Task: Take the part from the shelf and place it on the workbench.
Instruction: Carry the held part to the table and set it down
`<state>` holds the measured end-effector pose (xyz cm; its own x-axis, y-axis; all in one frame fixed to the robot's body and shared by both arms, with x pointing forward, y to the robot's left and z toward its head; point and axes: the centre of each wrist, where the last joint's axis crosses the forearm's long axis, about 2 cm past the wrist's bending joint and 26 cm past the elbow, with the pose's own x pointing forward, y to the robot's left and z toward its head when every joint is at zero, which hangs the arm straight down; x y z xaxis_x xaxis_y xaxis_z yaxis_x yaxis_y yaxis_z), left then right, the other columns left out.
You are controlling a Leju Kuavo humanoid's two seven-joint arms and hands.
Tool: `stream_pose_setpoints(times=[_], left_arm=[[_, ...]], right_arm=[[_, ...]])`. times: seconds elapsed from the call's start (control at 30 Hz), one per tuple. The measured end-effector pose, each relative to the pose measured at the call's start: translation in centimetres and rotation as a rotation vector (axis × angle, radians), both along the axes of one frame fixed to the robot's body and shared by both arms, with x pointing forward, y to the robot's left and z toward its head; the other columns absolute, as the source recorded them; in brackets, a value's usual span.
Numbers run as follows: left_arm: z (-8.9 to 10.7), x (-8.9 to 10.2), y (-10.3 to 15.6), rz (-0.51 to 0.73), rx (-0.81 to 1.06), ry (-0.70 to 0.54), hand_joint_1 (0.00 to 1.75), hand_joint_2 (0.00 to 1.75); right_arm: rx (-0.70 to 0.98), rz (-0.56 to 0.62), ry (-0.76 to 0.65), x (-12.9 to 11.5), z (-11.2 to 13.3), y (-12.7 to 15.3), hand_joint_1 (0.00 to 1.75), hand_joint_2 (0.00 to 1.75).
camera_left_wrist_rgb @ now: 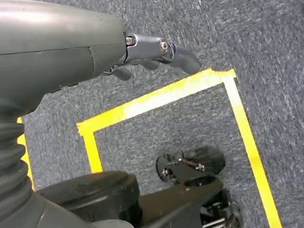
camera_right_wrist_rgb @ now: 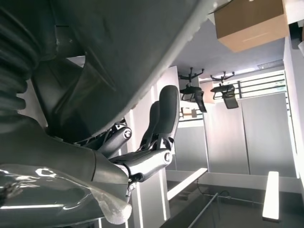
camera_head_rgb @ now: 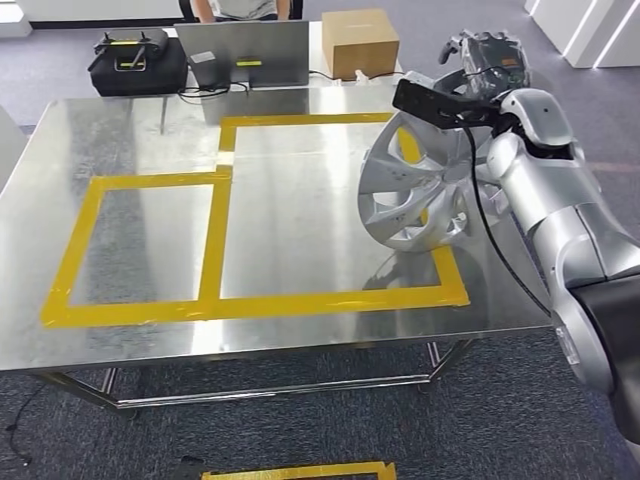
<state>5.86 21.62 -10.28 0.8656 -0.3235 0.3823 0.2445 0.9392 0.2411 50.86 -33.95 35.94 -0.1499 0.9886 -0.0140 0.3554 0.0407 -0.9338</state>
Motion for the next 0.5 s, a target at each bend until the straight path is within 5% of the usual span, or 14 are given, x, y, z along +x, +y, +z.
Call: stream_pose_setpoints(times=[0.37,0.5], left_arm=[[-0.09,-0.29,0.37,0.018,0.013,0.011,0.00,1.75],[-0.12,-0.43,0.51,0.005,0.023,0.014,0.00,1.75]], right_arm=[[-0.137,0.022,-0.013,0.01,-0.40,0.52,1.75,1.75],[-0.165,0.025,-0.089,-0.08,-0.46,0.54,0.00,0.00]])
